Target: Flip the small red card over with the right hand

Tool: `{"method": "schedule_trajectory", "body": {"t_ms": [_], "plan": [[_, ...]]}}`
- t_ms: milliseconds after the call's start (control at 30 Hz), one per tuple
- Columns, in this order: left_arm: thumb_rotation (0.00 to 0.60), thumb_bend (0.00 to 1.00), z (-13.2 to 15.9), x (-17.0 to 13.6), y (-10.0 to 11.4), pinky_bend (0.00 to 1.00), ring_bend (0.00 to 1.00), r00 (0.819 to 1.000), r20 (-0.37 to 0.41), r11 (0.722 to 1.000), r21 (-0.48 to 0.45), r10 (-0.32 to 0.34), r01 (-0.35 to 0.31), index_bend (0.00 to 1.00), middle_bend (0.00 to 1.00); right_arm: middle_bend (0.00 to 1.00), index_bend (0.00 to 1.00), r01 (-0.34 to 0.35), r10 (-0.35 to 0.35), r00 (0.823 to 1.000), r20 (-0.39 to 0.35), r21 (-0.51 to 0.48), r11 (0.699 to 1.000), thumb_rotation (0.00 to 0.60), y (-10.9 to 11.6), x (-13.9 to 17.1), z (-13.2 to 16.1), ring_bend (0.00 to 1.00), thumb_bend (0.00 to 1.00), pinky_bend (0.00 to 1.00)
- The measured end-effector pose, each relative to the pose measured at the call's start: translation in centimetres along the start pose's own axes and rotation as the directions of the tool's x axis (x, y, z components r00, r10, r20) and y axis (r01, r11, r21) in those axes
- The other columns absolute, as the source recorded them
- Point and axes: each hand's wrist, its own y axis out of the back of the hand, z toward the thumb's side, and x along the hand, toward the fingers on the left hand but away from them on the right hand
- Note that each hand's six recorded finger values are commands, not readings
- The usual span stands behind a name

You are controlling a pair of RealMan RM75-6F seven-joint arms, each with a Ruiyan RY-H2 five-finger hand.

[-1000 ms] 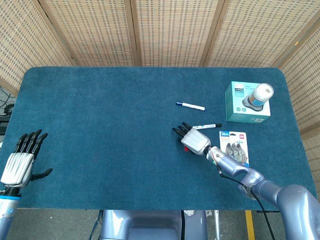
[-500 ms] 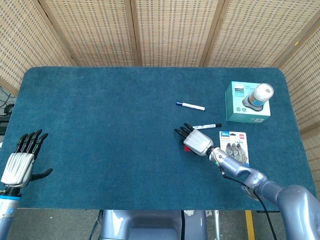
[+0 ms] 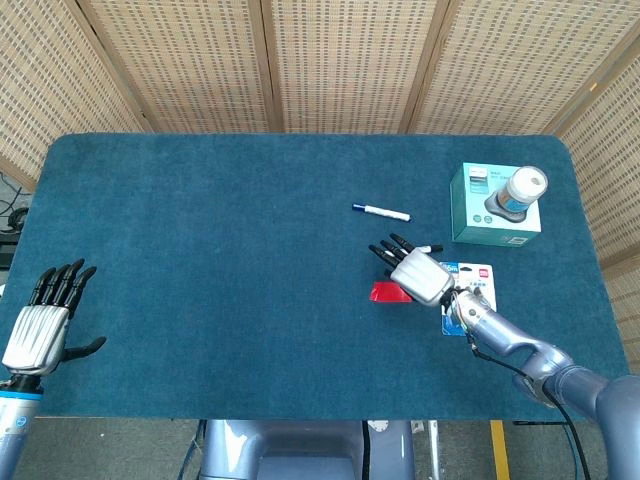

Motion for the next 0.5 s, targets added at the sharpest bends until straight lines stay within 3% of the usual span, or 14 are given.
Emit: {"method": "schedule_trajectory", "body": {"t_ms": [67,267,500], "plan": [[0.600,0.02,0.0,0.0,0.0,0.00,0.00,1.000,0.002,1.000,-0.001,0.003,-0.003,0.00,0.00,0.00,0.19,0.015,-0.015,1.000,0.004,-0.010,1.000,0.600,0.3,-0.2,0.1,0.00,0.47,0.00],[0.600,0.02,0.0,0.0,0.1,0.00,0.00,1.000,0.003,1.000,-0.002,0.005,-0.005,0.00,0.00,0.00,0.19,0.032,-0.032,0.999,-0.010,0.003,0.999,0.600,0.1,-1.9,1.0,0.00,0.45,0.00],[0.600,0.02,-0.1,0.0,0.1,0.00,0.00,1.000,0.000,1.000,-0.006,0.004,-0.004,0.00,0.00,0.00,0.37,0.032,-0.028,0.997,-0.070,0.047,0.998,0.600,-0.3,-3.2,2.5,0.00,0.41,0.00]]}}
